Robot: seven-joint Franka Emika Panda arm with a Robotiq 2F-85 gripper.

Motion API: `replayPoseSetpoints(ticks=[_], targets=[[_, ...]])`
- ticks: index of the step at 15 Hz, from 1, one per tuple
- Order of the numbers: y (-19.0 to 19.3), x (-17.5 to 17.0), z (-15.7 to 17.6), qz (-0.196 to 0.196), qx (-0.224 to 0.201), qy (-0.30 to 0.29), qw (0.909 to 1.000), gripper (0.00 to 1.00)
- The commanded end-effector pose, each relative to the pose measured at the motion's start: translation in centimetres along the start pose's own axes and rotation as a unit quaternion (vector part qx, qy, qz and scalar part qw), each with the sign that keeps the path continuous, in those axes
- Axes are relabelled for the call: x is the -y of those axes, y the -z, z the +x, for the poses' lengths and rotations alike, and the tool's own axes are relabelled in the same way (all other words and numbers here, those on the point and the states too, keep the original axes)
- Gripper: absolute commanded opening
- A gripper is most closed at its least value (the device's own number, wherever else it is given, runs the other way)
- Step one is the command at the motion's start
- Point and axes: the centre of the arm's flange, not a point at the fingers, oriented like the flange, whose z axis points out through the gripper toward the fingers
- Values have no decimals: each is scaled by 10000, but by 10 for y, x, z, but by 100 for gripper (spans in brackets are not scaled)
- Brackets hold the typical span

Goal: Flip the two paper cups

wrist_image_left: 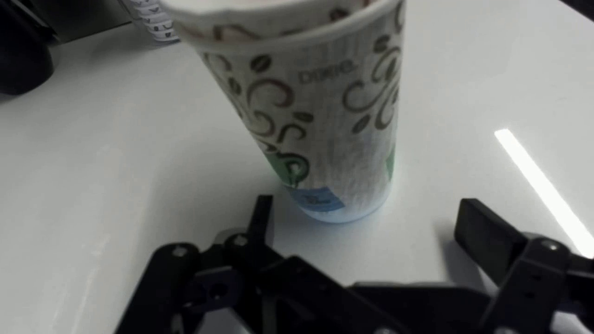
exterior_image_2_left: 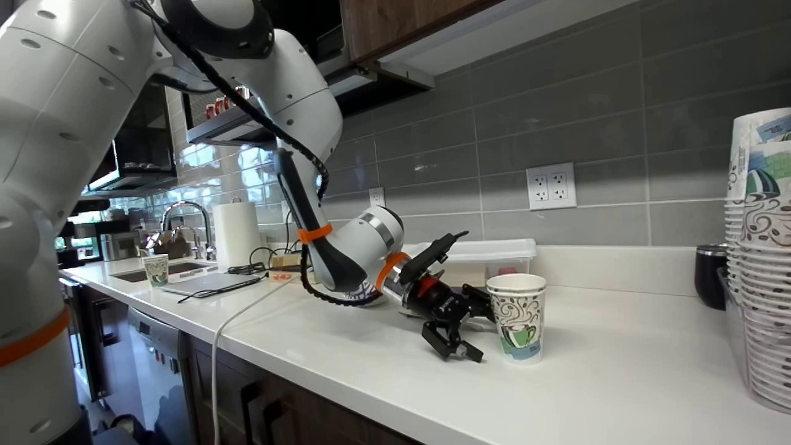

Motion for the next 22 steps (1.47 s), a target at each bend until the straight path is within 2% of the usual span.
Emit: replayPoseSetpoints(ticks=[1, 5, 16, 17, 22], targets=[[-36, 5, 2, -135, 401, 410, 9983, 100], [-66, 16, -3, -149, 823, 582, 9948, 100], [-24, -16, -2, -303, 1242, 487, 9906, 100], [-44, -6, -4, -309, 1296, 504, 9898, 100], [-69, 11, -15, -111, 1570, 562, 9859, 100]])
